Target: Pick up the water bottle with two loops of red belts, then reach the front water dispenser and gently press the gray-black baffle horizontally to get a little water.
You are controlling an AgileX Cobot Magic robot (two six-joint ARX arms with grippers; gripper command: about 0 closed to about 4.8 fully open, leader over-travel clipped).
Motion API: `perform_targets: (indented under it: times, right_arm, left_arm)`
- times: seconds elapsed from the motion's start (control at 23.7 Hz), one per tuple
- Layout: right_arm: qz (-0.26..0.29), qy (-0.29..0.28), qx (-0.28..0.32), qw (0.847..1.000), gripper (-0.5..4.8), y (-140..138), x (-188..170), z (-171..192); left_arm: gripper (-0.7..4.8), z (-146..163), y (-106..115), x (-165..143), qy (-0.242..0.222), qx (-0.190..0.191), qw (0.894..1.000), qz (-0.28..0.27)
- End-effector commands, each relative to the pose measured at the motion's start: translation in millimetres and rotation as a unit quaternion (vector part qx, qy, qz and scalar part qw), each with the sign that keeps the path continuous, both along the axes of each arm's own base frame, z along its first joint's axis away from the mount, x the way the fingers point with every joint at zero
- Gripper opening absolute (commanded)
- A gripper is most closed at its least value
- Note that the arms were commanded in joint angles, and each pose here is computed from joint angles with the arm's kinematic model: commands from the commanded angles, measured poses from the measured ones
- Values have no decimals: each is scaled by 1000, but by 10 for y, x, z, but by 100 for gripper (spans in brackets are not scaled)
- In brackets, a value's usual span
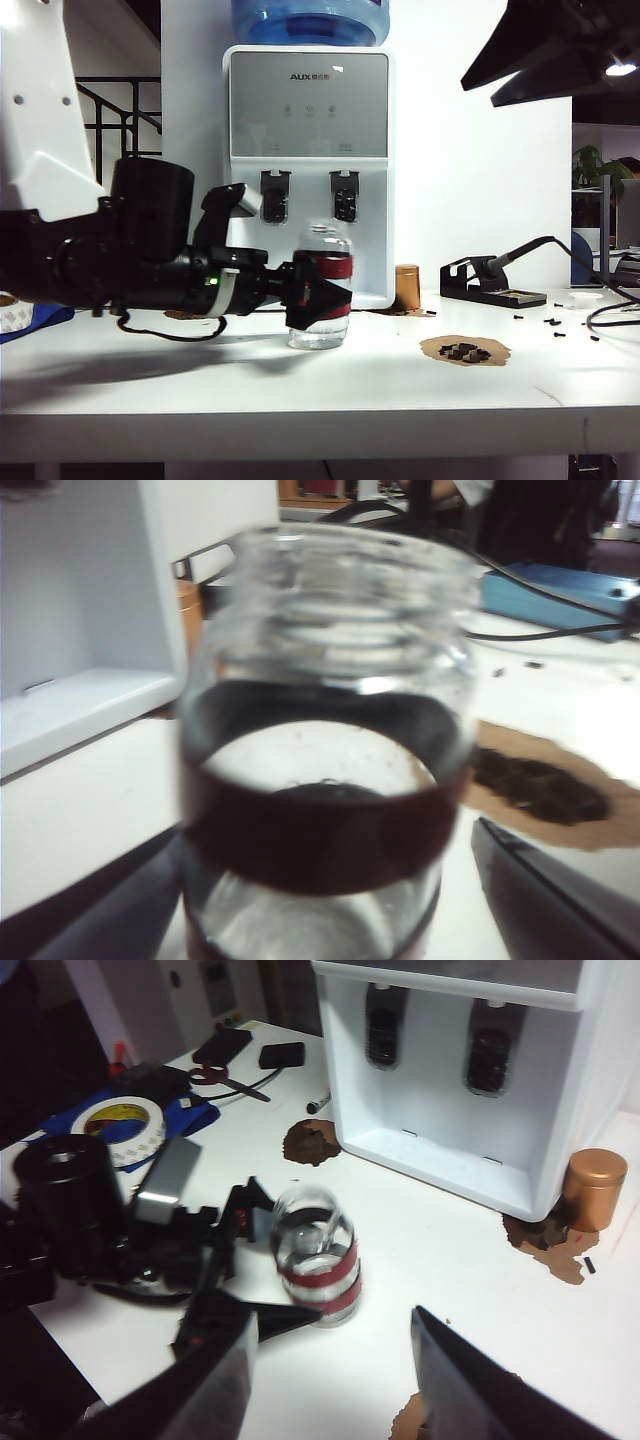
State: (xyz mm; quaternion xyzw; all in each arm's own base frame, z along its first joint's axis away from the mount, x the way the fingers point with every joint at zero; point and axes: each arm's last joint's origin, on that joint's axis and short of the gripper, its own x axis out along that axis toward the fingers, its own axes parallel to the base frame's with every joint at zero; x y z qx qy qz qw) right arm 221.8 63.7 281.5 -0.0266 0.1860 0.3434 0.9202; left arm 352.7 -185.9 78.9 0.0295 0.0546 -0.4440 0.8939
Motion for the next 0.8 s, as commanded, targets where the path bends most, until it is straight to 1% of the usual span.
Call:
perform_targets:
  times: [0.04, 0.17, 0.34, 0.51, 0.55, 0.63, 0.67, 0.72, 0.76, 0.8]
  right_arm:
    - [5, -15, 4, 1000, 253, 8, 8, 48]
    - [5, -16, 4, 1000, 253, 8, 8, 50]
    - [6, -17, 4, 1000, 253, 8, 9, 51]
    - [15, -17, 8, 1000, 253, 13, 5, 55]
    - [15, -18, 9, 1000, 253, 13, 5, 56]
    - [16, -18, 9, 1000, 253, 13, 5, 55]
    - [15, -17, 9, 1000, 253, 13, 5, 55]
    - [15, -18, 8, 1000, 253, 12, 6, 56]
    - [13, -18, 8, 1000, 253, 12, 6, 56]
    - [13, -18, 7, 1000, 252, 12, 7, 55]
  left_arm:
    - [479, -51, -32, 100, 19, 12, 1000, 20]
    - [479, -139, -44, 193, 25, 16, 999, 29]
    - [479, -227, -35, 240, 26, 19, 999, 34]
    - [479, -211, -35, 241, 18, 14, 999, 34]
    - [436, -204, -36, 242, 15, 12, 999, 34]
    - [268, -200, -40, 241, 13, 11, 999, 34]
    - [179, -199, -40, 241, 12, 11, 999, 34]
    - [57, -199, -40, 241, 12, 11, 999, 35]
    - [18, -199, -40, 242, 12, 11, 999, 35]
    - [18, -199, -40, 242, 12, 11, 999, 35]
